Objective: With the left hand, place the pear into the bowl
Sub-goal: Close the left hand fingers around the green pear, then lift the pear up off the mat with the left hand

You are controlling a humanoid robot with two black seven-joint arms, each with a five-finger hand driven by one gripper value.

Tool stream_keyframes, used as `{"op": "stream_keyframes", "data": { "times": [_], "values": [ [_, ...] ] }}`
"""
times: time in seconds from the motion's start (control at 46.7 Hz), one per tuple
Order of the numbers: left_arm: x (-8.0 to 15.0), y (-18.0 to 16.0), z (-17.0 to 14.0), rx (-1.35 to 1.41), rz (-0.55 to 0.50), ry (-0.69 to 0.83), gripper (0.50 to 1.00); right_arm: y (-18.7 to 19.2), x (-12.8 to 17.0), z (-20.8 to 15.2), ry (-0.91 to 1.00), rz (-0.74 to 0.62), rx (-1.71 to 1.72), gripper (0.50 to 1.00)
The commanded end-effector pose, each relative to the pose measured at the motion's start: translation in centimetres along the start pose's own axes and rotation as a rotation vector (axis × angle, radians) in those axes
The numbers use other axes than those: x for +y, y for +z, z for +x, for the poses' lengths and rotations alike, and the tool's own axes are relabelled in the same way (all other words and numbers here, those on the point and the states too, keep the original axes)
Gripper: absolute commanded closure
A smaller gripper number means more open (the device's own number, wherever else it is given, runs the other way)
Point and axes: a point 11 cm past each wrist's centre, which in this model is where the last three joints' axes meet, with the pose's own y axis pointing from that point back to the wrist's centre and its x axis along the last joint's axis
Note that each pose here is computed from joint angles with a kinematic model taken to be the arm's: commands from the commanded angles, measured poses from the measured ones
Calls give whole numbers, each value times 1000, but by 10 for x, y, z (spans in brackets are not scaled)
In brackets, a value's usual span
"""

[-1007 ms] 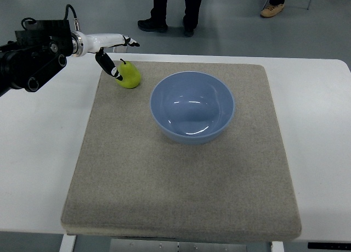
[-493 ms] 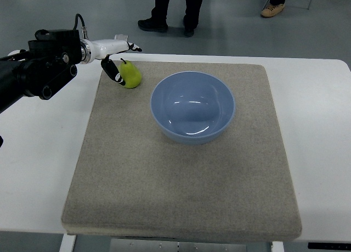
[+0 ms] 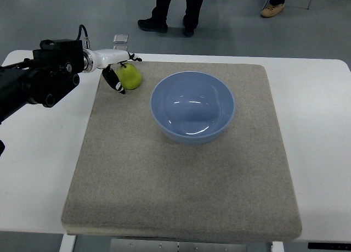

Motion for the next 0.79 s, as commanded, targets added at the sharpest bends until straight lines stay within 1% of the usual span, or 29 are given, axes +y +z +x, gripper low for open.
{"op": "stream_keyframes", "data": {
  "times": [0.0,0.086,0.171,0.214,0.279,0.321,0.386,0.429,0.471,0.514,0.557,0.664,0.729,0.75,0.771],
  "values": [
    [0,1,0,2,-2,0,521,0,0,0,0,-1,0,576],
    [-1,3,-1,2,-6,-2,536,0,0,0,0,1,0,574],
    [-2,4,-1,1,-8,-3,578,0,0,0,0,1,0,576],
    [-2,4,-1,2,-5,-2,621,0,0,0,0,-1,0,574],
    [-1,3,-1,2,-2,-2,649,0,0,0,0,-1,0,576],
    [-2,3,-1,2,-3,-2,688,0,0,0,0,-1,0,576],
    [-1,3,-1,2,-2,-2,707,0,0,0,0,-1,0,576],
    [-1,2,-1,2,0,-2,733,0,0,0,0,-1,0,576],
    [-1,2,-1,2,0,-2,784,0,0,0,0,1,0,574],
    [-1,2,0,1,0,0,808,0,0,0,0,-1,0,576],
    [-1,2,0,1,1,0,844,0,0,0,0,-1,0,576],
    [1,2,8,11,-5,16,909,0,0,0,0,-1,0,576],
    [2,5,11,18,-17,24,917,0,0,0,0,1,0,576],
    [2,7,13,16,-23,26,953,0,0,0,0,-1,0,576],
    [3,9,16,15,-27,31,962,0,0,0,0,-1,0,576]
  ]
}}
